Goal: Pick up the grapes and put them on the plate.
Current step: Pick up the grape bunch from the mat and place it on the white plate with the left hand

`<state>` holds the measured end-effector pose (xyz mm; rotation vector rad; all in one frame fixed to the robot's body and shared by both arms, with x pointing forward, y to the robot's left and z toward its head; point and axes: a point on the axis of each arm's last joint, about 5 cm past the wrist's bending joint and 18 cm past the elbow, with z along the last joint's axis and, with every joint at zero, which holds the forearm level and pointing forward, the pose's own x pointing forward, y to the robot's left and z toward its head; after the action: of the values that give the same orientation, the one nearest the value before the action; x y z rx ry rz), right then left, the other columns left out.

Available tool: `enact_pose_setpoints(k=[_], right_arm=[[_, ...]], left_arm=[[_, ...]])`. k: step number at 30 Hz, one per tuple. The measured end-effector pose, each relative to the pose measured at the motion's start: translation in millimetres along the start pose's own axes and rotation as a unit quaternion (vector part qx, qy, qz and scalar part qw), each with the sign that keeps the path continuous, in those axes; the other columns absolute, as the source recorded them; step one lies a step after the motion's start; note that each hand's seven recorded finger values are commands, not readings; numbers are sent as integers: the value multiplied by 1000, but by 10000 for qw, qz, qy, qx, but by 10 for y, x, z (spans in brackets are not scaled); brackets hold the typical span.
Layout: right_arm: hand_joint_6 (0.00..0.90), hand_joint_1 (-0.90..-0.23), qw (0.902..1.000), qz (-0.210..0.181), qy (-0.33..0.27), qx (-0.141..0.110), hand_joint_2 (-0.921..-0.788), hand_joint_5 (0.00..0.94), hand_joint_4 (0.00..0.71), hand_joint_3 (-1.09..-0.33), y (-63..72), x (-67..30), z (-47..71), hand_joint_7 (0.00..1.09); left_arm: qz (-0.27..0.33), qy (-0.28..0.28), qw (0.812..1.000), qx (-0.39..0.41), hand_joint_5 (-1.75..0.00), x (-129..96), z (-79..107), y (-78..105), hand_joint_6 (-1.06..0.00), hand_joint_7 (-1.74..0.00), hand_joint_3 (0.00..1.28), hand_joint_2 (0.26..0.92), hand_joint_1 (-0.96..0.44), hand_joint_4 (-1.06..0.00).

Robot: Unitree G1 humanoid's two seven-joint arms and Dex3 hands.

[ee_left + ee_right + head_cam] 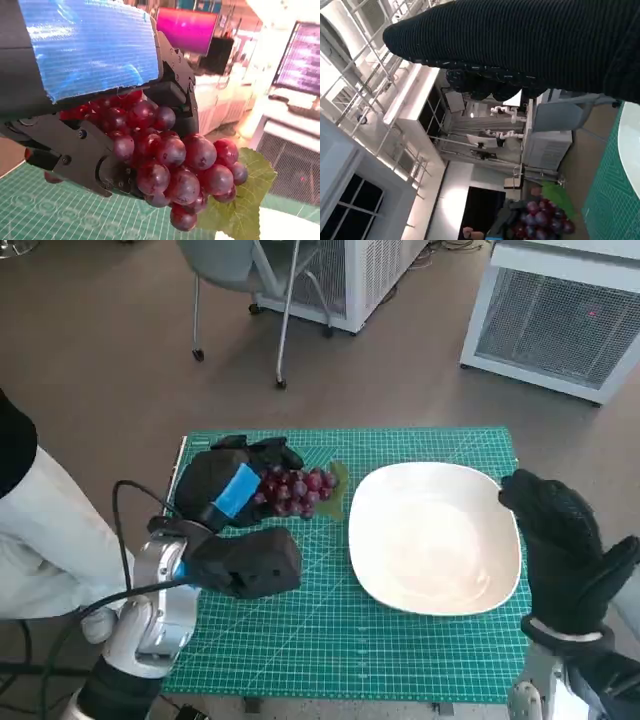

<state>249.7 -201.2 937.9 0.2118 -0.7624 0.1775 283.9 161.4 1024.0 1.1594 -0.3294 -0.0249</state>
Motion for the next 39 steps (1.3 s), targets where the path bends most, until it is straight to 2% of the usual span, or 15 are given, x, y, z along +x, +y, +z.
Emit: enact_pose_setpoints(k=[14, 17, 26, 31, 33, 35, 36, 39], right_arm=[[250, -422, 10000, -4, -13, -6, -921, 485, 458, -566, -3, -1, 3, 877], [251, -423, 10000, -5, -12, -7, -921, 485, 459, -565, -5, -1, 3, 877], [253, -424, 10000, 0, 2, -6, -921, 483, 460, -564, -6, -1, 3, 874], [253, -423, 10000, 5, -3, -16, -921, 482, 460, -565, -9, -3, 9, 874], [252, -423, 10000, 9, -7, -18, -921, 482, 460, -565, -10, -3, 11, 874], [252, -423, 10000, 14, -9, -18, -921, 482, 460, -565, -12, -5, 13, 874], [252, -423, 10000, 16, -8, -20, -921, 482, 460, -565, -14, -7, 13, 874], [250, -423, 10000, 25, -3, -29, -921, 482, 460, -565, -23, -14, 17, 874]], left_arm=[[-123, -13, 9999, -75, -1294, 18, 20, -59, -747, -868, 27, 917, 7, -720], [-204, -22, 9998, -87, -1271, 23, 60, -68, -723, -909, 28, 918, 6, -728], [-270, -545, 9980, -173, -1178, 79, 364, -53, -688, -1010, 35, 909, 3, -763], [-210, -996, 9946, -184, -1251, 138, 574, 3, -727, -933, 55, 900, 3, -730], [-164, -1215, 9923, -178, -1286, 159, 663, 25, -705, -1018, 196, 837, 4, -686], [-118, -1439, 9894, -152, -1363, 177, 748, 42, -607, -1220, 428, 751, 4, -594], [-96, -1547, 9878, -133, -1410, 187, 789, 48, -557, -1302, 509, 730, 4, -545], [-43, -1821, 9832, -66, -1497, 225, 901, 51, -468, -1434, 620, 711, 4, -457]])
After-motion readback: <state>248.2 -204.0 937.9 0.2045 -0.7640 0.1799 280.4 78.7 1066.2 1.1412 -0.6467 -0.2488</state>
